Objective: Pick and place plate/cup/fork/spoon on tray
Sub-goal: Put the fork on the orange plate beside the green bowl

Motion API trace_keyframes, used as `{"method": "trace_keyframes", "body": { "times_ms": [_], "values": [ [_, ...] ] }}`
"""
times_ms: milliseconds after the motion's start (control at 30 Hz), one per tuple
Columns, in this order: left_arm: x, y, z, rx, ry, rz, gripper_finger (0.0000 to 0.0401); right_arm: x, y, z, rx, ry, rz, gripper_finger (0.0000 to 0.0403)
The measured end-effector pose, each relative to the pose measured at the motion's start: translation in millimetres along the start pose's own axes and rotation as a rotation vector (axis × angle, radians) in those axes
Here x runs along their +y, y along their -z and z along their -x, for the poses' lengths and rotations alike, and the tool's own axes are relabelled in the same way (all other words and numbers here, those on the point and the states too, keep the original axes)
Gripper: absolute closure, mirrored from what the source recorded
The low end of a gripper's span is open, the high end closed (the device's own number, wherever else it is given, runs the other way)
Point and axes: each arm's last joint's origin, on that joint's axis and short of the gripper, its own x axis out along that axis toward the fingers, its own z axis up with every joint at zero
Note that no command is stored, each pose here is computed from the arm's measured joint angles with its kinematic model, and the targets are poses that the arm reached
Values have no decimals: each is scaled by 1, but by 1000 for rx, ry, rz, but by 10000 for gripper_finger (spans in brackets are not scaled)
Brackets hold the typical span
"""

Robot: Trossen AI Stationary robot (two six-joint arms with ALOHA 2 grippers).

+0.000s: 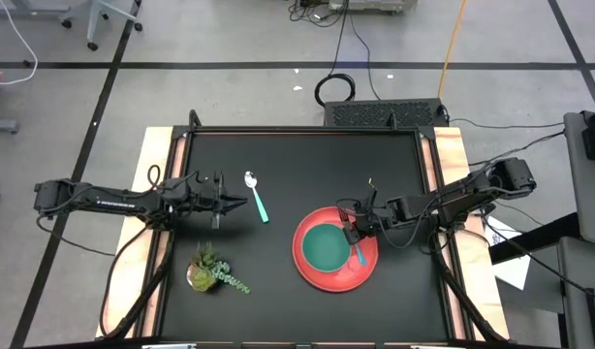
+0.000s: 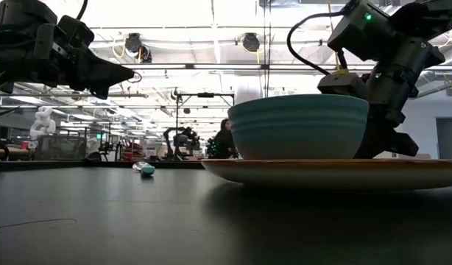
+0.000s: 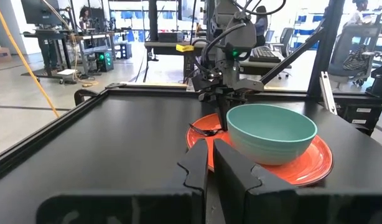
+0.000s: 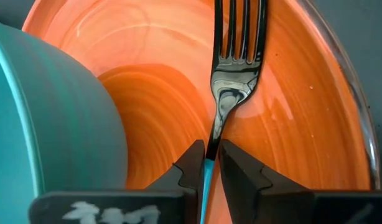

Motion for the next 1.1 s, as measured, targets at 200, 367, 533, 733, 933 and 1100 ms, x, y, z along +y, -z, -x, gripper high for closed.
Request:
{"method": "trace_keyframes", "body": {
  "times_ms": [200, 367, 533, 733, 933, 1100],
  "values": [
    [0, 0, 0, 0, 0, 0, 370, 0, 0, 0, 14, -6, 26, 360],
    [0, 0, 0, 0, 0, 0, 370, 0, 1, 0, 18, -7, 47, 360],
    [0, 0, 0, 0, 0, 0, 370, 0, 1, 0, 23, -2, 59, 359],
    [0, 0, 0, 0, -1, 0, 370, 0, 1, 0, 26, 0, 66, 349],
    [0, 0, 0, -1, -1, 0, 370, -1, 1, 1, 30, 5, 50, 294],
    [0, 0, 0, -1, -1, 0, 370, 0, 1, 2, 32, 0, 70, 272]
  ]
}}
